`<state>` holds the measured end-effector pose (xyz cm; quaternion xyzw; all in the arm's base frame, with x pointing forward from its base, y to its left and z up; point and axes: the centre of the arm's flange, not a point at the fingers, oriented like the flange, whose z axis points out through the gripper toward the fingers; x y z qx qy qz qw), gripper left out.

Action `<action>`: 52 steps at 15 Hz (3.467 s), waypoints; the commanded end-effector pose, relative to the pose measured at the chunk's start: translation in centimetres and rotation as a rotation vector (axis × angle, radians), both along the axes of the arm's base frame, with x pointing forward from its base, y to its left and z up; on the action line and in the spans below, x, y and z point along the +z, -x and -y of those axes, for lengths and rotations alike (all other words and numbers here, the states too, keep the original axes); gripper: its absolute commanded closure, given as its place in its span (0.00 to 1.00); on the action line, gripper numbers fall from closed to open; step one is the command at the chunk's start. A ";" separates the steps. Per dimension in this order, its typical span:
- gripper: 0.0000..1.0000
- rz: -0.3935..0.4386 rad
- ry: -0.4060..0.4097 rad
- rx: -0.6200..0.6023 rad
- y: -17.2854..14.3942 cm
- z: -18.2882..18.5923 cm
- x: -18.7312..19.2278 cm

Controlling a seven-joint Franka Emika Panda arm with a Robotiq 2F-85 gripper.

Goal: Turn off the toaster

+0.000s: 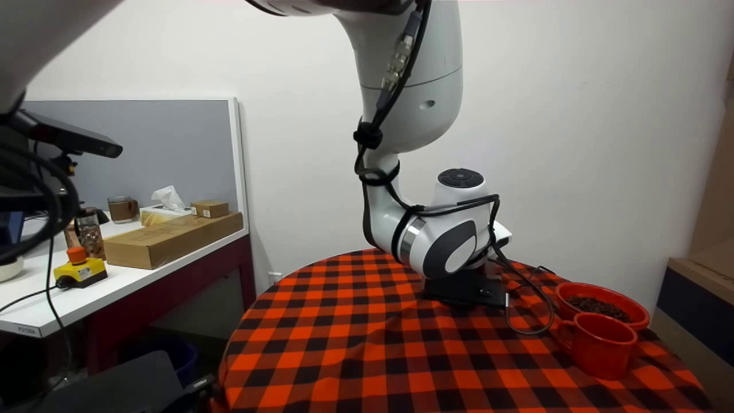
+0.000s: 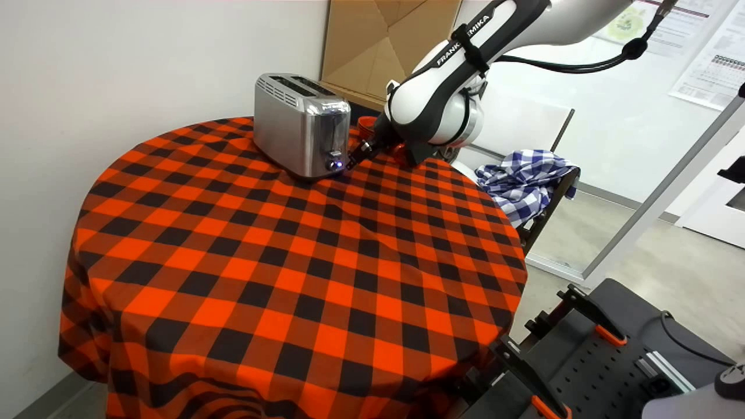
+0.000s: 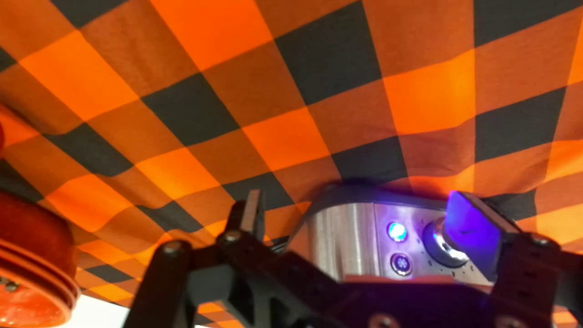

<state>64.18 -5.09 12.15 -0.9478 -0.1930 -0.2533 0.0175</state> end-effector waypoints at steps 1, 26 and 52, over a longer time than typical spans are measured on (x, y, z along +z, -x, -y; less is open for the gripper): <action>0.00 0.039 -0.017 -0.013 -0.7 0.6 -1.2; 0.00 0.263 -0.086 -0.131 -1.5 0.7 -3.0; 0.00 -0.683 -0.309 0.146 6.2 -3.2 11.2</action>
